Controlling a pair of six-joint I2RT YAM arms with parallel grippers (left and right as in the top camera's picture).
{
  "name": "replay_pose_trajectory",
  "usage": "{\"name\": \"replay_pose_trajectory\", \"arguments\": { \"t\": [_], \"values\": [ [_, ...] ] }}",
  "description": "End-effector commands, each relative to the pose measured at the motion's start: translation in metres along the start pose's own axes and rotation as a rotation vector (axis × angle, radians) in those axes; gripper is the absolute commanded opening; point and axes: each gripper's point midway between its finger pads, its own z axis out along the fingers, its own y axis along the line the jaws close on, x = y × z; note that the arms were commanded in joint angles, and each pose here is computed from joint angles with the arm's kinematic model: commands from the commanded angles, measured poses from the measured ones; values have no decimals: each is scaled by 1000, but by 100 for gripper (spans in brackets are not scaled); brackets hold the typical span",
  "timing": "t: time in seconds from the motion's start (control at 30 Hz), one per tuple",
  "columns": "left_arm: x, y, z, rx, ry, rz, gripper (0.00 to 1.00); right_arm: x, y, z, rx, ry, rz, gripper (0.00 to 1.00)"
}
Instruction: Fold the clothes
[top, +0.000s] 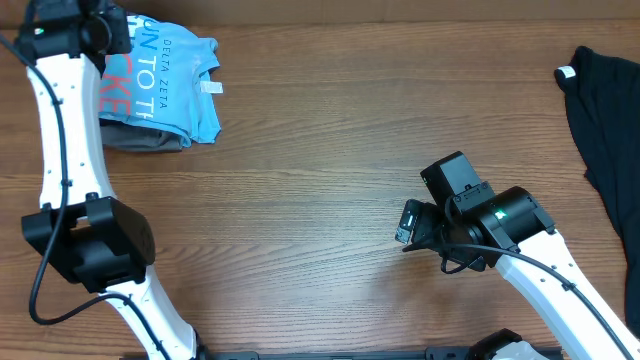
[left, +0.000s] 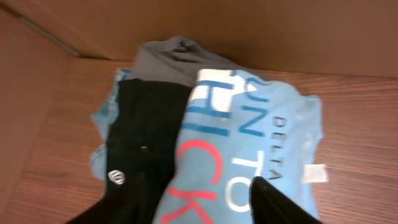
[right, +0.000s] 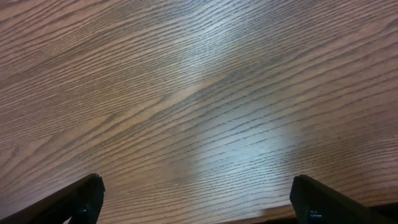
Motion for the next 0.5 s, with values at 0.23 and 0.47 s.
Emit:
{"name": "replay_pose_trajectory", "arguments": {
  "t": [0.23,0.47],
  "values": [
    [41,27,28,228,62,-94,87,-4,4,-8,-30,-24,3,100],
    [93,17,78,326,200,-119,89,-3,3,-8,-27,-20,4,100]
  ]
}}
